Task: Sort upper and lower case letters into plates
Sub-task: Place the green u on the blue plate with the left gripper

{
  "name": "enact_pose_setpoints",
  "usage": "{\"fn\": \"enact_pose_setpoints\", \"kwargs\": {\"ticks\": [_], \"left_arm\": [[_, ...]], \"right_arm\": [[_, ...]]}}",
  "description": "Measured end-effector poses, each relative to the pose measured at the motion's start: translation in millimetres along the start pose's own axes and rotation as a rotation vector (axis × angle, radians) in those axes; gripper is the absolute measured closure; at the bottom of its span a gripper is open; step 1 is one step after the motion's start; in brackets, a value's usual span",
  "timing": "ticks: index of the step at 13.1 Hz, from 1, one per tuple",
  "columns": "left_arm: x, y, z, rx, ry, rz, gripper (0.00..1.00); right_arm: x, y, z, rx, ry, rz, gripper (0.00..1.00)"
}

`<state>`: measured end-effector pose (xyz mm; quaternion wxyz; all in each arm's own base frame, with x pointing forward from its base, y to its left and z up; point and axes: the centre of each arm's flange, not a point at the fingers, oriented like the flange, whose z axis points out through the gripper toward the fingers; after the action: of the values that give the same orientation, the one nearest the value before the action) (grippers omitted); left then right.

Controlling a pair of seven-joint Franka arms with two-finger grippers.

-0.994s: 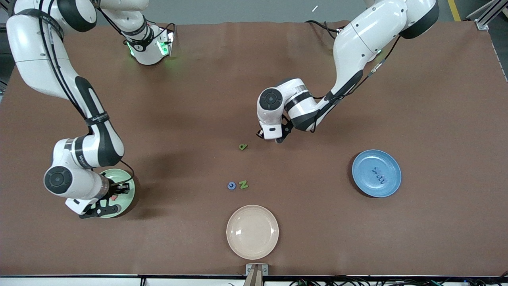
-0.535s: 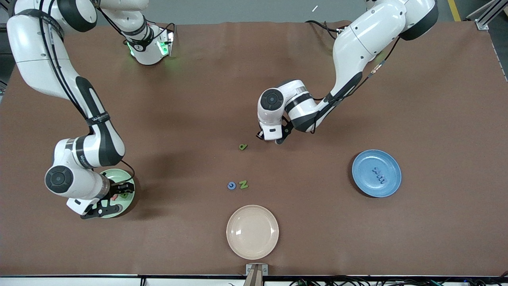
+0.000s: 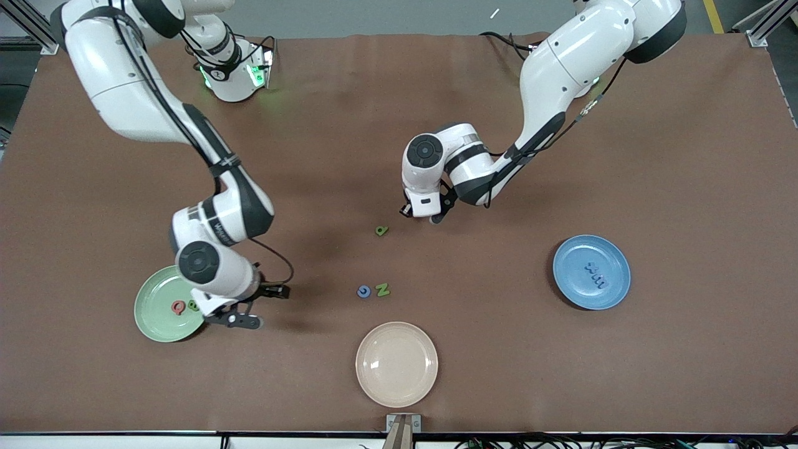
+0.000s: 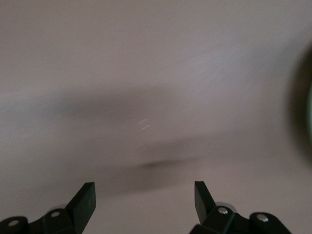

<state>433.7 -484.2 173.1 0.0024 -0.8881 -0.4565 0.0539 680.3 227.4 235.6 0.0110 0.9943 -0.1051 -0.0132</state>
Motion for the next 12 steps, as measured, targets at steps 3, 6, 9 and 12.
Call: {"fn": "enact_pose_setpoints", "kwargs": {"ticks": [3, 6, 9, 12], "left_arm": [[0, 1, -2, -0.011, -0.004, -0.001, 0.70], [30, 11, -10, -0.037, 0.022, -0.026, 0.70], [115, 34, -37, -0.075, 0.159, -0.015, 0.70], [204, 34, -57, -0.023, 0.220, 0.061, 0.70]], "right_arm": [[-35, -70, -14, 0.035, 0.034, 0.140, 0.10], [-59, -121, -21, 0.091, 0.066, 0.243, 0.10], [-62, -145, -5, 0.186, 0.101, 0.315, 0.10], [-55, -160, 6, 0.209, 0.123, 0.310, 0.10]]}}
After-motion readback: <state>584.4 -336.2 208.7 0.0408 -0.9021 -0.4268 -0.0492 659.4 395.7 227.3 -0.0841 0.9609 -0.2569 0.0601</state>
